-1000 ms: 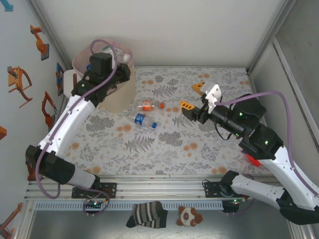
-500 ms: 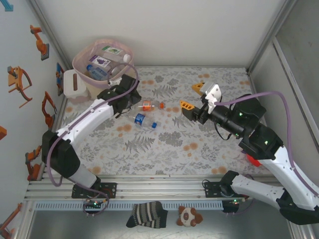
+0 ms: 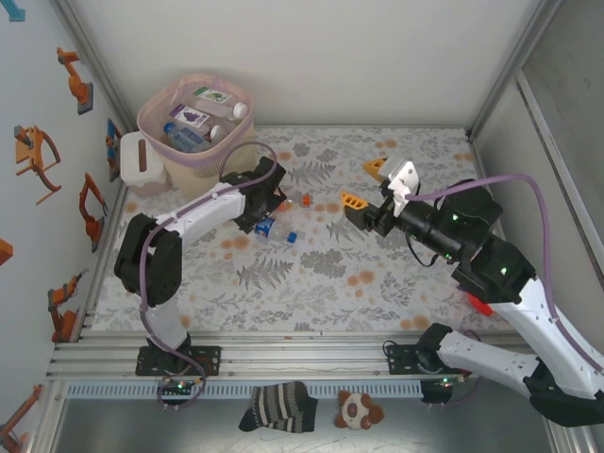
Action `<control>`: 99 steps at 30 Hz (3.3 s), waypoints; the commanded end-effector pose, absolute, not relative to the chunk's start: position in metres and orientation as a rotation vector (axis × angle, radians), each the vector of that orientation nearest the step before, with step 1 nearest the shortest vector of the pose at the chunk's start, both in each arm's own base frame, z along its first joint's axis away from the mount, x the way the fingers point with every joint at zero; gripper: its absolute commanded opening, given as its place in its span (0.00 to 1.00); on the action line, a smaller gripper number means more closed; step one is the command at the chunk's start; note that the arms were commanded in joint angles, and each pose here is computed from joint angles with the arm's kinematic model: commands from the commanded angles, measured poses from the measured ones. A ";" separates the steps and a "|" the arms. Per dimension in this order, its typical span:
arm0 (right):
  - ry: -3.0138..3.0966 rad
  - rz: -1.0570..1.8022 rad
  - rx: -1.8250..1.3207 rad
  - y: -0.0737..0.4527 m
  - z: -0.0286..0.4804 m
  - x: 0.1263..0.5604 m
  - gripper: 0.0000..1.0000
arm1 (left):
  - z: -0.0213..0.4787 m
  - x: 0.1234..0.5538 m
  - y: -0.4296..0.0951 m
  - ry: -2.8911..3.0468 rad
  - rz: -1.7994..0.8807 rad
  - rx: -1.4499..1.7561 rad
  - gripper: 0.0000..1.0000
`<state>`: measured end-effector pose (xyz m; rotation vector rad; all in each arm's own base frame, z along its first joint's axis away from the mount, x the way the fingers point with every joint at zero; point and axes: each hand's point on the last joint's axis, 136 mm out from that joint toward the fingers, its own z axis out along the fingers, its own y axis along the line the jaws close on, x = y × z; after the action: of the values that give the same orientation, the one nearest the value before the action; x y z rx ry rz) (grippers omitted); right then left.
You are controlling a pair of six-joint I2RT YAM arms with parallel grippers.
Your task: Put the plastic bottles in the bin
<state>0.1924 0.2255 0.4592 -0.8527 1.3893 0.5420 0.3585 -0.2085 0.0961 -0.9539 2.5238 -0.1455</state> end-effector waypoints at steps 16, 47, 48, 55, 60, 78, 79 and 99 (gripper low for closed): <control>1.381 0.533 -0.827 0.218 0.459 0.189 0.65 | 0.041 0.337 -0.217 2.599 -0.108 -1.172 0.75; 1.378 0.537 -0.820 0.218 0.463 0.190 0.64 | 0.110 0.341 -0.204 2.476 -0.255 -1.075 0.45; 1.377 0.537 -0.821 0.218 0.463 0.190 0.65 | 0.115 0.341 -0.204 2.469 -0.270 -1.069 0.44; 1.380 0.534 -0.826 0.223 0.462 0.195 0.64 | 0.168 0.344 -0.203 2.386 -0.395 -1.014 0.43; 1.381 0.544 -0.836 0.228 0.462 0.196 0.64 | 0.212 0.346 -0.201 2.306 -0.483 -0.963 0.42; 1.364 0.551 -0.843 0.232 0.467 0.197 0.64 | 0.366 0.369 -0.169 1.988 -0.729 -0.778 0.41; 1.365 0.554 -0.843 0.232 0.467 0.197 0.64 | 0.374 0.372 -0.162 1.966 -0.731 -0.782 0.41; 1.371 0.557 -0.846 0.237 0.470 0.201 0.64 | 0.454 0.445 -0.060 1.733 -0.734 -0.911 0.44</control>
<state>0.2054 0.2396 0.4479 -0.8700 1.4258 0.5403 0.4331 -0.0629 0.4575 -0.9166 1.6992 -0.7189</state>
